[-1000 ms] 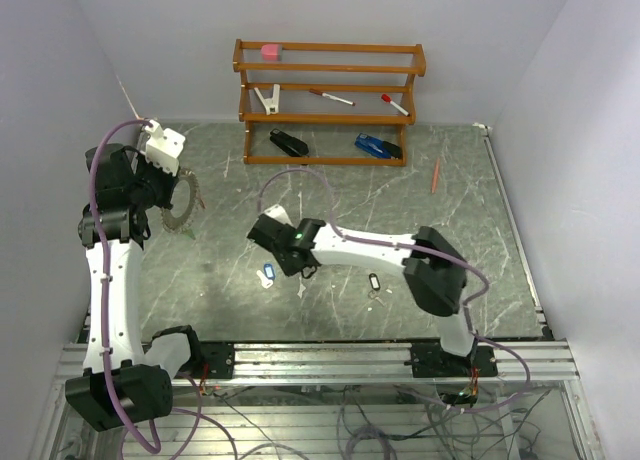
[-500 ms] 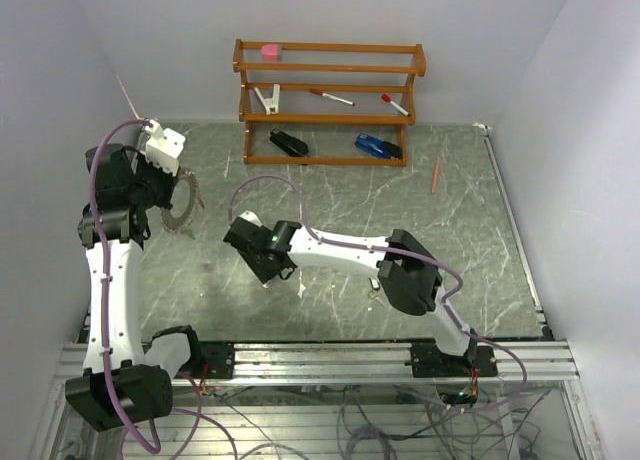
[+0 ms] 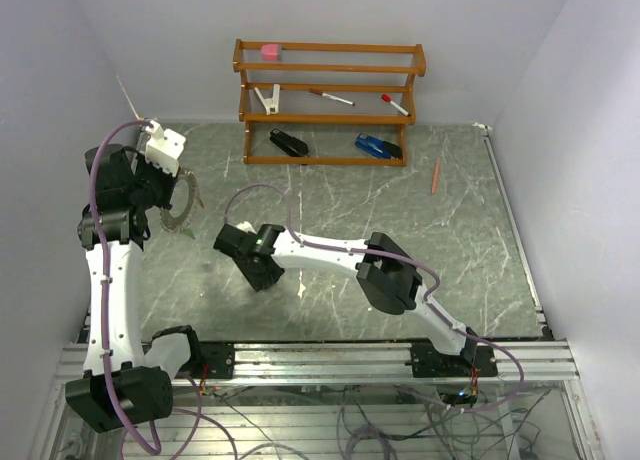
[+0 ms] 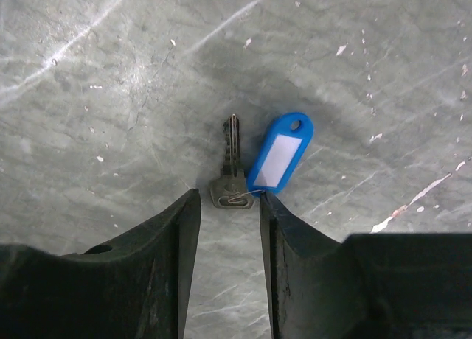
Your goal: Put the keys on the keyring
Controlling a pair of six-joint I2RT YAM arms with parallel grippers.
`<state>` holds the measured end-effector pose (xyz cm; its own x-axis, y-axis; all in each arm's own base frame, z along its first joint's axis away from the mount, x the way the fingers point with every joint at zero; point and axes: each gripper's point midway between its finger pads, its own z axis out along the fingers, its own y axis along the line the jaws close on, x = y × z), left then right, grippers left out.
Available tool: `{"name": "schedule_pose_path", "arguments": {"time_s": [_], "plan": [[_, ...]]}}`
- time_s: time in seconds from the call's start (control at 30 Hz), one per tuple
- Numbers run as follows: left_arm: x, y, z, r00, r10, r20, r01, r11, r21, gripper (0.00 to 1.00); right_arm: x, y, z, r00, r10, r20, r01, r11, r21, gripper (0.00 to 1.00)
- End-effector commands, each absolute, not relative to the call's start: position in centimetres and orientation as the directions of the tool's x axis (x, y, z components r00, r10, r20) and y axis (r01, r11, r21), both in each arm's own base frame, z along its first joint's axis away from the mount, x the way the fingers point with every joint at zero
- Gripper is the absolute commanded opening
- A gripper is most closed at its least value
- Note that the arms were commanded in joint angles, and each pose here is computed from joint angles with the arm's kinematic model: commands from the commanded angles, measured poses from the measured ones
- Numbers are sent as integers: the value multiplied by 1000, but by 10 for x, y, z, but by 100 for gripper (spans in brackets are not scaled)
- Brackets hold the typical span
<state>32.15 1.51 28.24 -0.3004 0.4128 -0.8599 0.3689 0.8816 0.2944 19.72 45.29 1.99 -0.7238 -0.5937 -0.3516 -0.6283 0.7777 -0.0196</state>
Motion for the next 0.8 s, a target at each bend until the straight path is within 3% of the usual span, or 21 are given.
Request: {"name": "schedule_pose_path", "arguments": {"time_s": [0.0, 0.2, 0.5, 0.77], "plan": [[325, 20, 310, -217, 436, -873, 330, 875, 355, 7, 191, 447, 16, -744, -590, -313, -613, 789, -30, 38], [325, 20, 309, -216, 435, -874, 331, 875, 354, 7, 190, 442, 13, -744, -588, -316, -609, 792, -39, 29], [325, 19, 308, -217, 436, -874, 335, 874, 352, 7, 194, 436, 17, -726, -592, -350, -618, 785, -44, 27], [325, 18, 310, -214, 433, -876, 335, 874, 351, 7, 209, 442, 39, -737, -541, -406, -577, 816, -42, 34]]}}
